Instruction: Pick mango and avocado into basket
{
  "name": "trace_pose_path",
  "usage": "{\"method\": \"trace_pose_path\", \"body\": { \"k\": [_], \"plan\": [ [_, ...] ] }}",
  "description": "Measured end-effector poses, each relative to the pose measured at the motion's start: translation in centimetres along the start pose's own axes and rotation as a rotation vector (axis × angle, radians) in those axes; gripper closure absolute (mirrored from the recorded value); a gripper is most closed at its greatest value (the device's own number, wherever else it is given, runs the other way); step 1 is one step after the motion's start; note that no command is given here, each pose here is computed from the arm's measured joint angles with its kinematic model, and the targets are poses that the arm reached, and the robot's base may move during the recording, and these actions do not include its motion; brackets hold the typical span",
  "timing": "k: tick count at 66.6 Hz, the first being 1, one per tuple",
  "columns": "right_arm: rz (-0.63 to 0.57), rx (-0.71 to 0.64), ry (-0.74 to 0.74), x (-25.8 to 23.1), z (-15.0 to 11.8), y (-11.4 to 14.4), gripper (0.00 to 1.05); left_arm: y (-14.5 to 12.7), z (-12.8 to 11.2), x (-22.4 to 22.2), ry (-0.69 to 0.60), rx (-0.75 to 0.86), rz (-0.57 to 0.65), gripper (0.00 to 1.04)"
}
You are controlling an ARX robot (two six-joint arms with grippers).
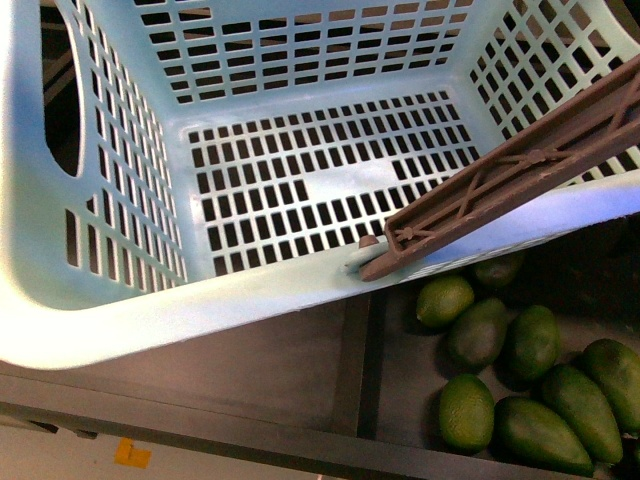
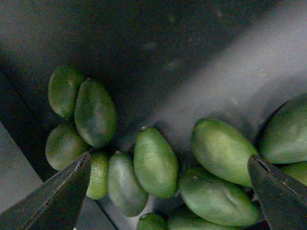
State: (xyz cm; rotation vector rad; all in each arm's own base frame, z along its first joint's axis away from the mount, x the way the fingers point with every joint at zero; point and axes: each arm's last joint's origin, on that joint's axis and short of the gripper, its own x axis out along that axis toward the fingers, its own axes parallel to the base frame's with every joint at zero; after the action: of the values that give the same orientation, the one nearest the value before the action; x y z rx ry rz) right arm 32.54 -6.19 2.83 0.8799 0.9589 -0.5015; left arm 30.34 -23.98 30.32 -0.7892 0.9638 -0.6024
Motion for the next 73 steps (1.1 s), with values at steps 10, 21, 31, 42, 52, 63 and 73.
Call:
{"method": "trace_pose_path", "body": {
  "k": [10,21,31,42,52,63,73],
  "plan": [
    [0.005,0.066,0.057,3.5,-0.4,1.4,0.09,0.0,0.0,0.0,-0.009,0.001,0.006,0.92],
    [0.017,0.086,0.078,5.5,-0.3,2.8,0.09,0.0,0.0,0.0,-0.009,0.000,0.006,0.92],
    [0.020,0.091,0.096,7.1,-0.3,3.7,0.09,0.0,0.0,0.0,-0.003,0.000,0.002,0.92],
    [0.029,0.090,0.109,8.9,-0.1,4.9,0.09,0.0,0.0,0.0,-0.003,0.000,0.002,0.92],
    [0.050,0.083,0.120,9.8,-0.2,6.0,0.09,0.0,0.0,0.0,-0.006,0.000,0.004,0.92],
    [0.071,0.075,0.136,10.6,-0.6,7.2,0.09,0.0,0.0,0.0,-0.006,0.000,0.004,0.92],
    [0.073,0.067,0.151,11.3,-1.0,7.8,0.09,0.0,0.0,0.0,-0.006,0.004,0.004,0.92]
  ]
}}
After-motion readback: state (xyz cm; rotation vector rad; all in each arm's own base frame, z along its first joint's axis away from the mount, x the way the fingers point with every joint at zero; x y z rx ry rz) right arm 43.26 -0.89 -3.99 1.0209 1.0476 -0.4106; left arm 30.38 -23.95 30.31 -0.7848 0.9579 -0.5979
